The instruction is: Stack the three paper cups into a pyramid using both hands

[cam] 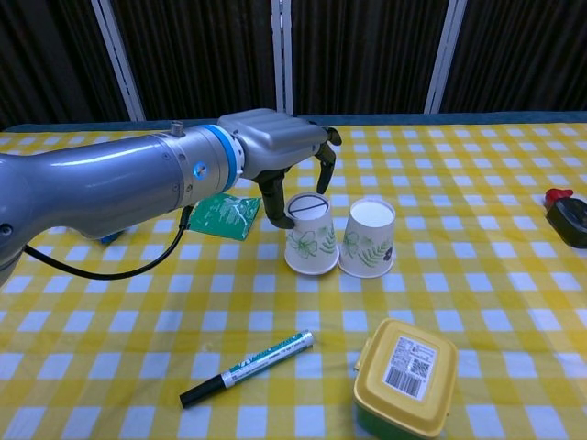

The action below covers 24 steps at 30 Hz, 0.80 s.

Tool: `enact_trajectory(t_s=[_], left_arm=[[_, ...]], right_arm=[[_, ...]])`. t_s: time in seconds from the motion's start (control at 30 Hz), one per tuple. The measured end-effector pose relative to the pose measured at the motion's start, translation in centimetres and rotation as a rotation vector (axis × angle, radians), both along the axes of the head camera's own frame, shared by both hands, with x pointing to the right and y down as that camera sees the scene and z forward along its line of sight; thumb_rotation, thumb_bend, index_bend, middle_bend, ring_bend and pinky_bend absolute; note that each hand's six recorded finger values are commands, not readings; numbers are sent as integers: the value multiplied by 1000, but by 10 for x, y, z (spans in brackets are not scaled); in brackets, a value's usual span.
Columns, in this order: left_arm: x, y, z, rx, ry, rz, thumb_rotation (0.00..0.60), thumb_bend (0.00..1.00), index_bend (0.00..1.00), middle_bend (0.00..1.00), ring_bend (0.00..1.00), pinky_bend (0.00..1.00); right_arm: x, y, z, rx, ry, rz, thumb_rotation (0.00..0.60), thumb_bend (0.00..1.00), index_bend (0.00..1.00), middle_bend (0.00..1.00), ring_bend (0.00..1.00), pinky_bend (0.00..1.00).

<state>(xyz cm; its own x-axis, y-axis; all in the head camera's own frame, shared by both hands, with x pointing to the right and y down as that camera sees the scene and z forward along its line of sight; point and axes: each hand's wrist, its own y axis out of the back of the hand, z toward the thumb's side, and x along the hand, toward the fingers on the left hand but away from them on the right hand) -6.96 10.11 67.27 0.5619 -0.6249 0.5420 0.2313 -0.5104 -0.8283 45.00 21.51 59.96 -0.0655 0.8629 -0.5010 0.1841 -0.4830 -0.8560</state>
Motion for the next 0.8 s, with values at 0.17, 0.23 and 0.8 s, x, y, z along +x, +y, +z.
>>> enact_trajectory(t_s=[0.17, 0.23, 0.8], left_arm=[[2, 6, 6, -4, -4, 17, 600, 284, 321, 0, 0, 0], [2, 7, 6, -4, -2, 17, 600, 270, 176, 0, 0, 0], [-62, 15, -42, 94, 82, -83, 600, 258, 20, 0, 0, 0]], right_arm=[[1, 0, 1, -3, 1, 2, 600, 144, 13, 0, 0, 0], [1, 0, 0, 0, 1, 2, 600, 144, 13, 0, 0, 0], [-13, 9, -7, -3, 11, -57, 600, 145, 31, 0, 0, 0]])
